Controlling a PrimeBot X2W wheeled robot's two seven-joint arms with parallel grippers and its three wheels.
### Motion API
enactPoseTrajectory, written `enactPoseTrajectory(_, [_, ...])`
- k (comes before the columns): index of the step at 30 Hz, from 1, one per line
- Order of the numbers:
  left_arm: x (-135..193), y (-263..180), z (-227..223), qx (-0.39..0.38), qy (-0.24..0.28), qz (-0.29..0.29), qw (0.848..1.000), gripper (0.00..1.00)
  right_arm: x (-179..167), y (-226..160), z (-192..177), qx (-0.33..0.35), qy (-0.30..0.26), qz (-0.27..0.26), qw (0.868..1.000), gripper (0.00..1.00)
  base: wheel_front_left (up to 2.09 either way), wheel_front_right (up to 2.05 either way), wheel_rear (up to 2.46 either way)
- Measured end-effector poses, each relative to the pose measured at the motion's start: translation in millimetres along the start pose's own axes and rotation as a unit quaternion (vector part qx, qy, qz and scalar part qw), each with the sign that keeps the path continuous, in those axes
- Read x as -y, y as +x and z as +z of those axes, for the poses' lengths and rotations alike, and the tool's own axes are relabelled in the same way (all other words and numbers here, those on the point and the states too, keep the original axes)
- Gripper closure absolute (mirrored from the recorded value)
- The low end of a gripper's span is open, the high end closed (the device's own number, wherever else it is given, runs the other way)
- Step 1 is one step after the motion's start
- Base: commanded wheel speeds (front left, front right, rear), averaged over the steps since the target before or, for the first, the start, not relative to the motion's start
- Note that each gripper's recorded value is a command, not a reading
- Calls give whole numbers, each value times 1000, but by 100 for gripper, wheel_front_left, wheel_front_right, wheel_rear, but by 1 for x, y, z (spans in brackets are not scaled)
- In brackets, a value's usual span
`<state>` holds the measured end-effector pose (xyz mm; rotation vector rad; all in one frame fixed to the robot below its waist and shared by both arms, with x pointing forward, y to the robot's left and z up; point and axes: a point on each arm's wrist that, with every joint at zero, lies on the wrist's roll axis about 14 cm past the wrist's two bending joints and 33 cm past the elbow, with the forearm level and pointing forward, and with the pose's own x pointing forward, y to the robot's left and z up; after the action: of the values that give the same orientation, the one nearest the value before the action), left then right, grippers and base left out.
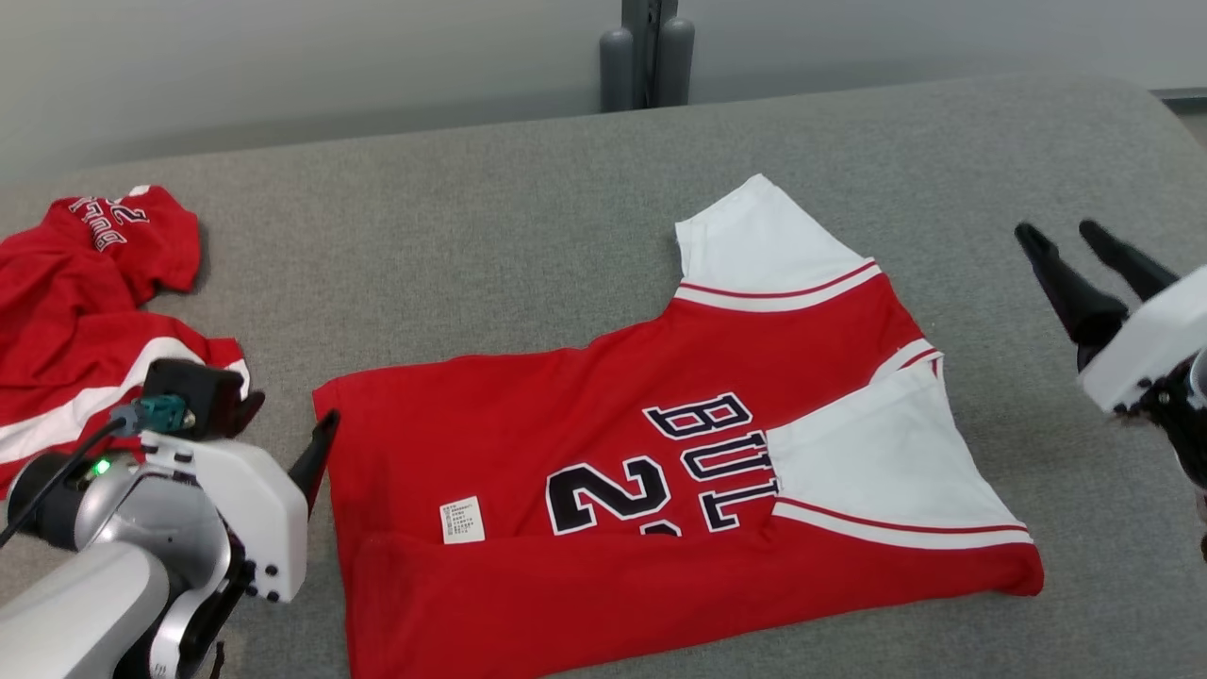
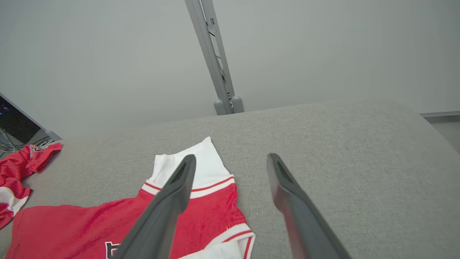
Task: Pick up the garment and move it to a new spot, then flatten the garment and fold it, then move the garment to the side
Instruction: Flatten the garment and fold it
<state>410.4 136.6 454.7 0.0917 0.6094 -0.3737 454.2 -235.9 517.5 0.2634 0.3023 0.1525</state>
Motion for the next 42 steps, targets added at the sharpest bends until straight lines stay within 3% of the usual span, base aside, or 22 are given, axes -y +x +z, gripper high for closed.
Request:
enactPoseTrajectory(7, [-1, 43, 13, 31, -10, -1, 999, 0, -20, 76, 18, -4, -60, 23, 998, 0, 0, 0, 0])
enactPoseTrajectory(13, [-12, 62, 0, 19, -17, 5, 1000, 0, -39, 133, -1, -34, -93, 54, 994, 0, 0, 0, 0])
enactPoseTrajectory(19, [-19, 66, -8, 15, -26, 8, 1000, 0, -53, 174, -34, -76, -86, 77, 990, 0, 0, 0, 0])
enactPoseTrajectory(30, [-14, 76, -17, 11, -45, -8, 999, 0, -54, 215, -97, -171, -60, 72, 981, 0, 0, 0, 0])
enactPoseTrajectory(40, [-22, 84, -28, -4, -58, -1, 998, 0, -60, 218, -108, -200, -60, 78, 975, 0, 0, 0, 0])
enactPoseTrajectory(42, [-23, 86, -31, -8, -59, -1, 998, 0, -61, 218, -109, -204, -60, 79, 974, 41, 0, 0, 0])
